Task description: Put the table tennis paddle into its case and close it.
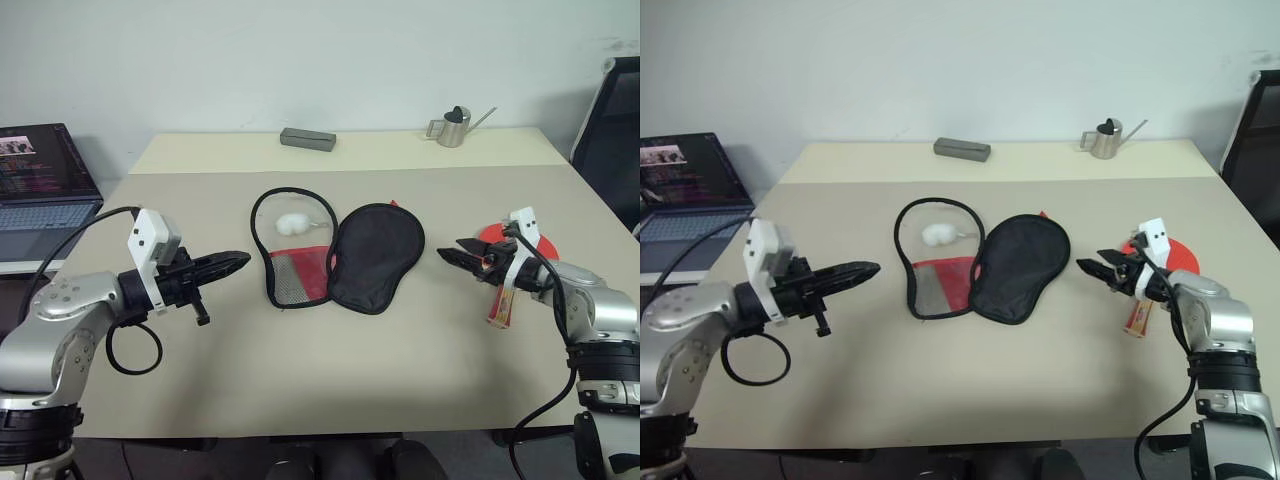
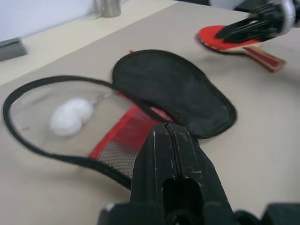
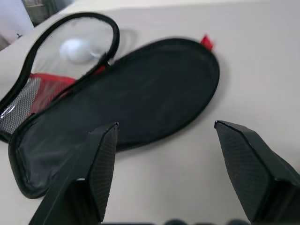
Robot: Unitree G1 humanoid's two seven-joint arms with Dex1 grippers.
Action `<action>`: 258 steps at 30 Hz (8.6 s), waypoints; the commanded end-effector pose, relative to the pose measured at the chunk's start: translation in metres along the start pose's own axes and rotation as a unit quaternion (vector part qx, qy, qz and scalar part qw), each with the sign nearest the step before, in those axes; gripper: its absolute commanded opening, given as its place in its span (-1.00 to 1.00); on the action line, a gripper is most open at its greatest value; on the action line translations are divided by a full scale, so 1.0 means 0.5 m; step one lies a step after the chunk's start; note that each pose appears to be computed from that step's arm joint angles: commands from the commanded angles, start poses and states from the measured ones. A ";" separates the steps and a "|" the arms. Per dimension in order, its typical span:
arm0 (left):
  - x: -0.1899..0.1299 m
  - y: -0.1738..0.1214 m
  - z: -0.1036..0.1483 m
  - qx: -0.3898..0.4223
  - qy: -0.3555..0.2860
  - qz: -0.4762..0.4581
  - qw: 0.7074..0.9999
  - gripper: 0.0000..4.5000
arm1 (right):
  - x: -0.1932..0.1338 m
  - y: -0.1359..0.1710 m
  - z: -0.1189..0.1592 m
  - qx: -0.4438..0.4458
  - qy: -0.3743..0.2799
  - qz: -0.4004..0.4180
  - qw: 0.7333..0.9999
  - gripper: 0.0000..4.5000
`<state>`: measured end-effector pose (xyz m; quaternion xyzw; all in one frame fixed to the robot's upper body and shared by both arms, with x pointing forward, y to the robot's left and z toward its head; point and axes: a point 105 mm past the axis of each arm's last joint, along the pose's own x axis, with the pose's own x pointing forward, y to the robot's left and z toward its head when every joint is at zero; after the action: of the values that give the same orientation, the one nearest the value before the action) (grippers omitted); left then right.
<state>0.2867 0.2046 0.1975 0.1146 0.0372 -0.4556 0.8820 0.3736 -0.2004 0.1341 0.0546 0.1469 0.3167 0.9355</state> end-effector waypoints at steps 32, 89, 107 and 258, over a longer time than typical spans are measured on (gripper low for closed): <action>0.012 0.008 0.023 0.046 0.014 -0.058 0.997 -1.00 | 0.121 0.103 -0.035 0.074 0.098 0.039 0.992 0.59; 0.087 -0.066 0.006 0.034 0.013 -0.160 0.986 -1.00 | 0.111 -0.037 0.065 -0.191 0.199 -0.021 0.961 -1.00; 0.105 -0.068 0.003 0.036 0.005 -0.170 0.985 -1.00 | 0.130 -0.039 0.078 -0.241 0.194 -0.028 0.950 -0.81; 0.028 0.082 0.092 0.080 -0.026 -0.096 0.992 -1.00 | 0.160 0.134 -0.004 -0.120 -0.001 -0.259 0.958 -0.51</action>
<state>0.3293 0.1962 0.2322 0.1550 0.0107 -0.5540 0.8179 0.3940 -0.0981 0.1058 -0.0920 0.1551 0.0809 0.9803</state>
